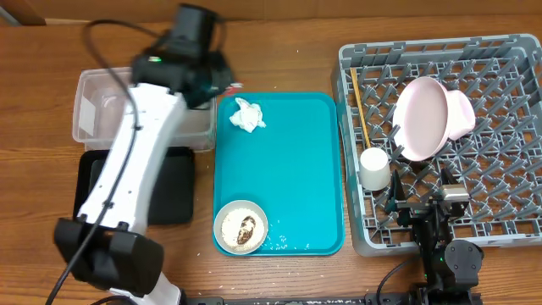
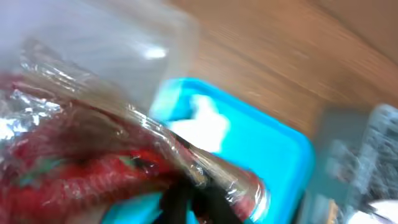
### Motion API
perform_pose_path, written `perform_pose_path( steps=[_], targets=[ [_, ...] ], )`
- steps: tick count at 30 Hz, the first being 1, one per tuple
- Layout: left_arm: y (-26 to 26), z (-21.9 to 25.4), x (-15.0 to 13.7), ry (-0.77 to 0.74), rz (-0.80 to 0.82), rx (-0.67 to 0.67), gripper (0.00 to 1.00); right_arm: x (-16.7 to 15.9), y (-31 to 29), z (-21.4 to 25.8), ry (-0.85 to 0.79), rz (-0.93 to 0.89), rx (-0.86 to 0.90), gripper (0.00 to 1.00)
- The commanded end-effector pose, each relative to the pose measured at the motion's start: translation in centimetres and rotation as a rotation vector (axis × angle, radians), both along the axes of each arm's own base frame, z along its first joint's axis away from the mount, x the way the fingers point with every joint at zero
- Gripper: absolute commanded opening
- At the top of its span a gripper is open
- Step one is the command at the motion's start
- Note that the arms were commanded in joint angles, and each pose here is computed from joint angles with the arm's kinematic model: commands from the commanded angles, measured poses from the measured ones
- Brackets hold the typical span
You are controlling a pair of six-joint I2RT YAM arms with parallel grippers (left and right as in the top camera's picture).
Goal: Sort waste into correct bins and load items into the dishwasher
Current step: 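Drop the red wrapper into the clear plastic bin with the left gripper, then grasp the white tissue with the left gripper and drop it in the clear bin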
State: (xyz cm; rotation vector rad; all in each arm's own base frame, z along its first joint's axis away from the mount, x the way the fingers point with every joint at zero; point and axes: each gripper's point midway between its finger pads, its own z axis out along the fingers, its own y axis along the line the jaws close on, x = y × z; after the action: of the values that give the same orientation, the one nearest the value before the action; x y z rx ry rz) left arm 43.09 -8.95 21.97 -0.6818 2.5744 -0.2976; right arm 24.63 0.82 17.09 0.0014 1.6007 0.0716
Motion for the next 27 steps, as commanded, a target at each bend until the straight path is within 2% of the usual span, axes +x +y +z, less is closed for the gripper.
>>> perform_pose_path(
  steps=[1, 2, 5, 8, 10, 11, 15, 17, 20, 21, 27],
  targets=[
    [4.9, -4.6, -0.9, 0.157, 0.147, 0.068, 0.51, 0.0, -0.2, -0.1, -0.005, -0.006, -0.003, 1.0],
    [5.3, -5.2, -0.7, 0.167, 0.155, 0.071, 0.58, 0.0, -0.2, -0.1, -0.005, -0.006, -0.003, 1.0],
    [6.2, -5.8, 0.5, 0.142, 0.115, 0.093, 0.65, 0.0, -0.2, -0.1, -0.005, -0.006, -0.003, 1.0],
    [5.5, -5.1, 1.0, 0.112, 0.028, 0.086, 0.65, 0.0, -0.2, -0.1, -0.005, -0.006, -0.003, 1.0],
    [3.6, -4.5, 0.9, 0.094, -0.077, 0.055, 0.65, 0.0, -0.2, -0.1, -0.005, -0.006, -0.003, 1.0],
    [1.3, -4.4, 0.8, 0.078, -0.195, 0.056, 0.64, 0.0, -0.2, -0.1, -0.005, -0.006, -0.003, 1.0],
    [-3.0, -5.6, -0.4, 0.089, -0.378, 0.168, 0.66, 0.0, -0.2, -0.1, -0.005, -0.006, -0.003, 1.0],
    [-4.5, -6.7, -0.9, 0.098, -0.411, 0.258, 0.67, 0.0, -0.2, -0.1, -0.005, -0.006, -0.003, 1.0],
    [-6.3, -9.6, -0.6, 0.095, -0.438, 0.453, 0.78, 0.0, -0.2, -0.1, -0.005, -0.006, -0.003, 1.0],
    [-6.4, -10.5, -0.3, 0.101, -0.439, 0.485, 0.78, 0.0, -0.2, -0.1, -0.005, -0.006, -0.003, 1.0],
    [-5.7, -16.1, 0.2, 0.199, -0.348, 0.506, 0.78, 0.0, -0.2, -0.1, -0.005, -0.006, -0.003, 1.0]
  ],
)
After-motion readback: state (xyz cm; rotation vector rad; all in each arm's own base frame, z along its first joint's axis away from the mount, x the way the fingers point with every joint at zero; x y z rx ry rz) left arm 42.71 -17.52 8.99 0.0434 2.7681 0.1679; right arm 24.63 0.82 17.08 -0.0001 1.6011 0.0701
